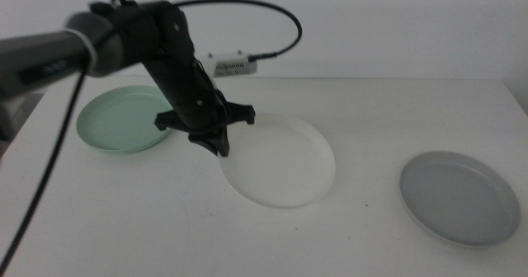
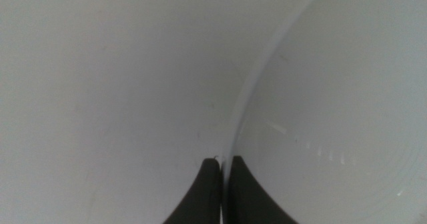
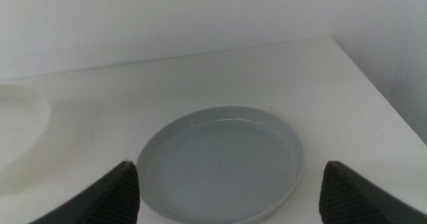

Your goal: Stack the three bowls on top of each other.

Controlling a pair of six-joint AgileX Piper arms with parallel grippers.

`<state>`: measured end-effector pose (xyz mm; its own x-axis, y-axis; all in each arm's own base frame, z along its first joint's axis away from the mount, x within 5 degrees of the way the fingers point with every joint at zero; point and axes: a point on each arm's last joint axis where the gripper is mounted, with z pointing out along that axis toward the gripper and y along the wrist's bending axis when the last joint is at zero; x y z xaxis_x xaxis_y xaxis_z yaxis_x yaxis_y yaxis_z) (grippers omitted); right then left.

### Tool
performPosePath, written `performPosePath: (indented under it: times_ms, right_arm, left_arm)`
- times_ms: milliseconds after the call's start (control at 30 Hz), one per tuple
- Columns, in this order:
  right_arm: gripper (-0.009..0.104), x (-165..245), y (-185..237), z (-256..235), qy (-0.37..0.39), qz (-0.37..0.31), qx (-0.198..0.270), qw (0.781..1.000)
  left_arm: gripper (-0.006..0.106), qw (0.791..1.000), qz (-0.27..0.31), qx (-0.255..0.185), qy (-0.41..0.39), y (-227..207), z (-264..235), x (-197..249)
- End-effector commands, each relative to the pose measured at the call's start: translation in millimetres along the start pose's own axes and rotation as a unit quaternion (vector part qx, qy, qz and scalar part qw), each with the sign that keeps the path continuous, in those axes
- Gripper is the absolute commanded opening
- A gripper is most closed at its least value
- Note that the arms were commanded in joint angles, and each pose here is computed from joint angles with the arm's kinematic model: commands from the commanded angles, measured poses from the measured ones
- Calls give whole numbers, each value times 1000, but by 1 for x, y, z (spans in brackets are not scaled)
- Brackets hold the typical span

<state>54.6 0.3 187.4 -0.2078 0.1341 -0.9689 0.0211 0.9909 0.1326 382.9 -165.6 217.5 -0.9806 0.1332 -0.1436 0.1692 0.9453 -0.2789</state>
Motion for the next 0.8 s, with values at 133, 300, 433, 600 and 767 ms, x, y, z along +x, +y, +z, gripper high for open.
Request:
performPosePath:
  times_ms: [133, 300, 433, 600, 767]
  right_arm:
    - [93, 0, -1, 0, -4, -6, 3, 1000]
    - [93, 0, -1, 0, -4, -6, 3, 1000]
    - [93, 0, -1, 0, -4, -6, 3, 1000]
    - [93, 0, -1, 0, -4, -6, 3, 1000]
    - [93, 0, -1, 0, -4, -6, 3, 1000]
  left_arm:
    - [-2, 1000, 1, 1, -15, -1, 27, -10]
    - [-2, 1000, 1, -3, -9, 1, 36, -10]
    - [-2, 1000, -3, -3, -5, 2, 42, -11]
    - [1, 1000, -6, -5, 15, 5, 50, -8]
    - [19, 1000, -8, -3, 20, 5, 49, -8]
